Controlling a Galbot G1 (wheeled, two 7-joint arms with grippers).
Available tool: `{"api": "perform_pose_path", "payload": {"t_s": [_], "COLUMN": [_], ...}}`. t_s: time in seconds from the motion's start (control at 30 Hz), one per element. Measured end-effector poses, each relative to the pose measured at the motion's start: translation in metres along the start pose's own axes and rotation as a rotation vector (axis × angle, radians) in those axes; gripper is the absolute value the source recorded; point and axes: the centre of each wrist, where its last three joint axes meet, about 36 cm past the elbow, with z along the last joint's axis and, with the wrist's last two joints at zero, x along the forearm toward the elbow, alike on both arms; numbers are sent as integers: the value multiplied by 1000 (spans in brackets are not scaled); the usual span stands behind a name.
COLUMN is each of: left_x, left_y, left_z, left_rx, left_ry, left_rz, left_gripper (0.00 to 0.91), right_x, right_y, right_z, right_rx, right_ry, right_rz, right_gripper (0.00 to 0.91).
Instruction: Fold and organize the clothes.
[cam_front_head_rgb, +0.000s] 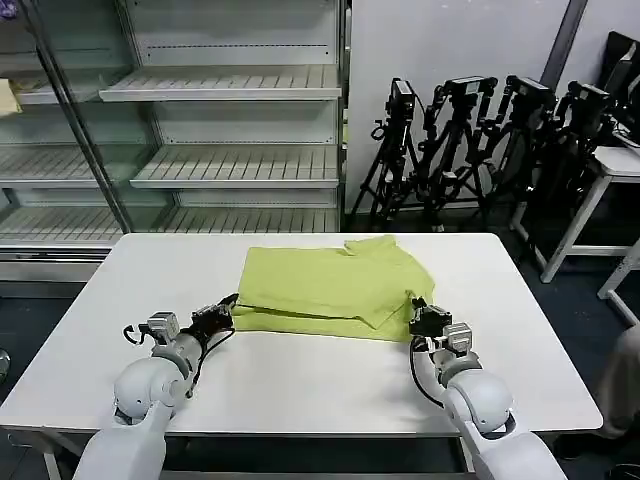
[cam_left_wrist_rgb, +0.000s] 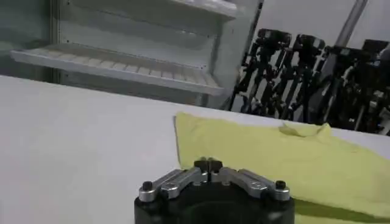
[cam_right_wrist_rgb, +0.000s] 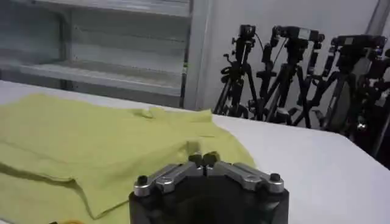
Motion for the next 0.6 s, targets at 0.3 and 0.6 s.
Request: {"api": "perform_pose_path", "payload": {"t_s": [0.3, 0.6], "left_x": [-10, -10], "left_y": [4, 8], "left_z": [3, 7], "left_rx": [-17, -23], "left_ry": [9, 9], "left_rz": [-13, -35], "left_gripper": [907, 907], "right_x": [-8, -20], "right_y": [3, -7], "right_z": [2, 2], "right_rx": [4, 11], "right_ry": [6, 23], "right_rz": [4, 50], "right_gripper": [907, 907]}}
